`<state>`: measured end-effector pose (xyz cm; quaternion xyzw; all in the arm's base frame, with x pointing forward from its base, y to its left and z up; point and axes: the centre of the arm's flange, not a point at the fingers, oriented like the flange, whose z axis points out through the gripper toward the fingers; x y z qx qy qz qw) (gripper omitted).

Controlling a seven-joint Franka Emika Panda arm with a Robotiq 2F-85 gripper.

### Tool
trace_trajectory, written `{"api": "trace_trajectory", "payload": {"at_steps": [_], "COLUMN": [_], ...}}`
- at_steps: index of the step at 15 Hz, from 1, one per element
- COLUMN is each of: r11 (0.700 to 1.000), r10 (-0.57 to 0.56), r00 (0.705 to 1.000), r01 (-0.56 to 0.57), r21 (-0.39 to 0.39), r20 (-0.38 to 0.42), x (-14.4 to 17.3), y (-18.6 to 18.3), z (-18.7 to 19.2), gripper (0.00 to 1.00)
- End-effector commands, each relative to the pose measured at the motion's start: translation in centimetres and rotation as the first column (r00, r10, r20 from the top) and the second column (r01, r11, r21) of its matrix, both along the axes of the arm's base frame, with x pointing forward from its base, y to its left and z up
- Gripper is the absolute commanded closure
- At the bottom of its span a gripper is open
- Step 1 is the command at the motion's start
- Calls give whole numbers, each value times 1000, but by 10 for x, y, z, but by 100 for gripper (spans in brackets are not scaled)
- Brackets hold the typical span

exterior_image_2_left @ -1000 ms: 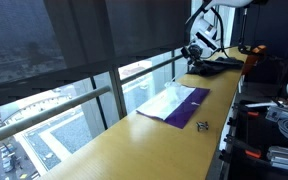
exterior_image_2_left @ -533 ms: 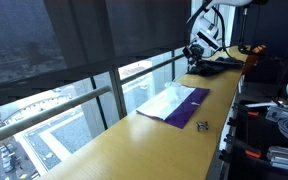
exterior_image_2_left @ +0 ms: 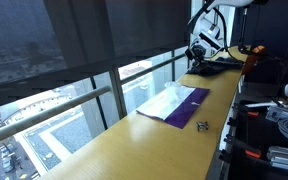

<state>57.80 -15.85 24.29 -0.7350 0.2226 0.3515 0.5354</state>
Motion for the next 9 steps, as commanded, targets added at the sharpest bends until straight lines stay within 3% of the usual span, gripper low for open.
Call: {"api": "trace_trajectory", "payload": {"at_steps": [1, 9], "r11": [1000, 1000], "r10": [3, -10], "r00": [1000, 1000], "r01": [-3, 10], "r21": [-10, -8], "r20": [9, 8], "x": [0, 3], "y": [1, -19], "z": [2, -2], "gripper": [100, 100]}}
